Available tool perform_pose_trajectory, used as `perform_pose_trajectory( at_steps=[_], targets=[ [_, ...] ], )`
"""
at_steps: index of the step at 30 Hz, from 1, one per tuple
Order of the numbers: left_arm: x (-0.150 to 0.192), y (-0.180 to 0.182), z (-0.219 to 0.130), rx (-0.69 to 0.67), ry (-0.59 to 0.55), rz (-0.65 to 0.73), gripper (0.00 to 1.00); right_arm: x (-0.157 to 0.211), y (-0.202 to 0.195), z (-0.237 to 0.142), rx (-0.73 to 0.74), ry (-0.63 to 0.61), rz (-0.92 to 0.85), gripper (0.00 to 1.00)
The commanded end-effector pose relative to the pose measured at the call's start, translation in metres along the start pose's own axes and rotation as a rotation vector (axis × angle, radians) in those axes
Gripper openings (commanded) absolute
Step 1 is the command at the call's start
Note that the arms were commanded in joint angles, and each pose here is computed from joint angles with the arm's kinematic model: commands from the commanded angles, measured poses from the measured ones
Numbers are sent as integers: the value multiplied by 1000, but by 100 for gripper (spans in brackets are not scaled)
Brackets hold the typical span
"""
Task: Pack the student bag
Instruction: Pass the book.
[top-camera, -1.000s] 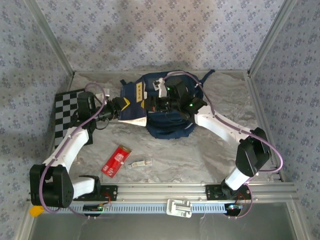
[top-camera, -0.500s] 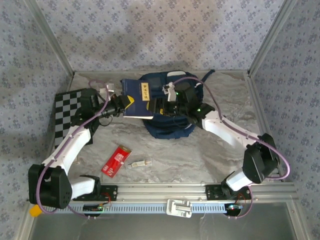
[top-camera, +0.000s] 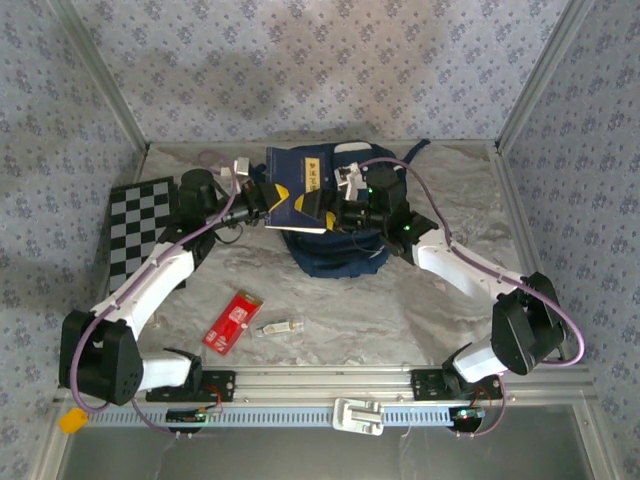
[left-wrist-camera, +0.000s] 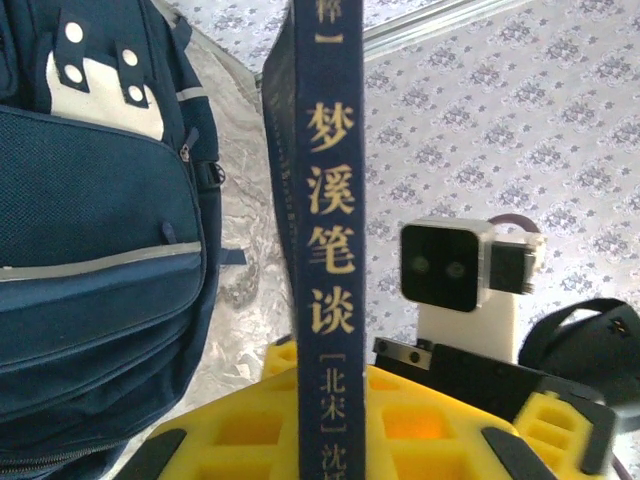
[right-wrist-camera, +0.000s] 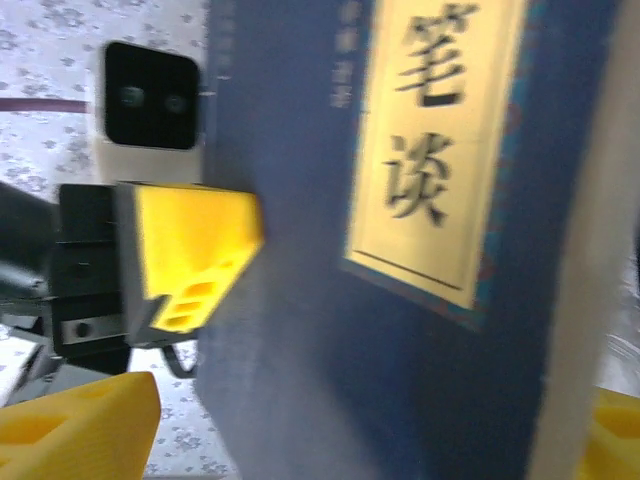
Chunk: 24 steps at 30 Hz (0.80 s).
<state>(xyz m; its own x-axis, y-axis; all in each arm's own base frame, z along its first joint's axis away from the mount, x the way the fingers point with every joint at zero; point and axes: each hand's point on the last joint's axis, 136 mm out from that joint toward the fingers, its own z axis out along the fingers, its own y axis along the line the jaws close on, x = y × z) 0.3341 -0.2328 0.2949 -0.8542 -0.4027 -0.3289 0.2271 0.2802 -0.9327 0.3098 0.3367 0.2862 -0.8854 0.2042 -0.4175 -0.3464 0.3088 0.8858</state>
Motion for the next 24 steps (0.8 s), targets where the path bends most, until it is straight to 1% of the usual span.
perform_pose_trajectory(
  at_steps=[1,4,6,10,16,18,20,22,24],
  targets=[
    [-15,-31,-1,72,-45,86,0,-6,32,-13,-123,-18,-20,84],
    [-15,-25,-1,49,-43,90,0,-5,37,-20,-132,-27,-26,76],
    [-14,-22,-1,34,-44,94,0,-5,36,-23,-122,-32,-30,69],
    [-10,-18,1,15,-33,103,0,-4,27,-22,-85,-34,-29,51],
    [-6,-9,1,-21,-23,119,0,-4,10,-20,-34,-31,-19,19],
    [-4,-7,3,-27,-16,123,0,-5,6,-21,-18,-33,-18,10],
    [-3,-6,4,-36,-11,132,0,-5,1,-24,1,-36,-22,4],
    [0,-4,5,-48,-2,148,7,-5,-3,-28,26,-35,-27,0],
    [2,0,5,-75,10,173,21,-6,-11,-35,72,-44,-34,0]
  ],
)
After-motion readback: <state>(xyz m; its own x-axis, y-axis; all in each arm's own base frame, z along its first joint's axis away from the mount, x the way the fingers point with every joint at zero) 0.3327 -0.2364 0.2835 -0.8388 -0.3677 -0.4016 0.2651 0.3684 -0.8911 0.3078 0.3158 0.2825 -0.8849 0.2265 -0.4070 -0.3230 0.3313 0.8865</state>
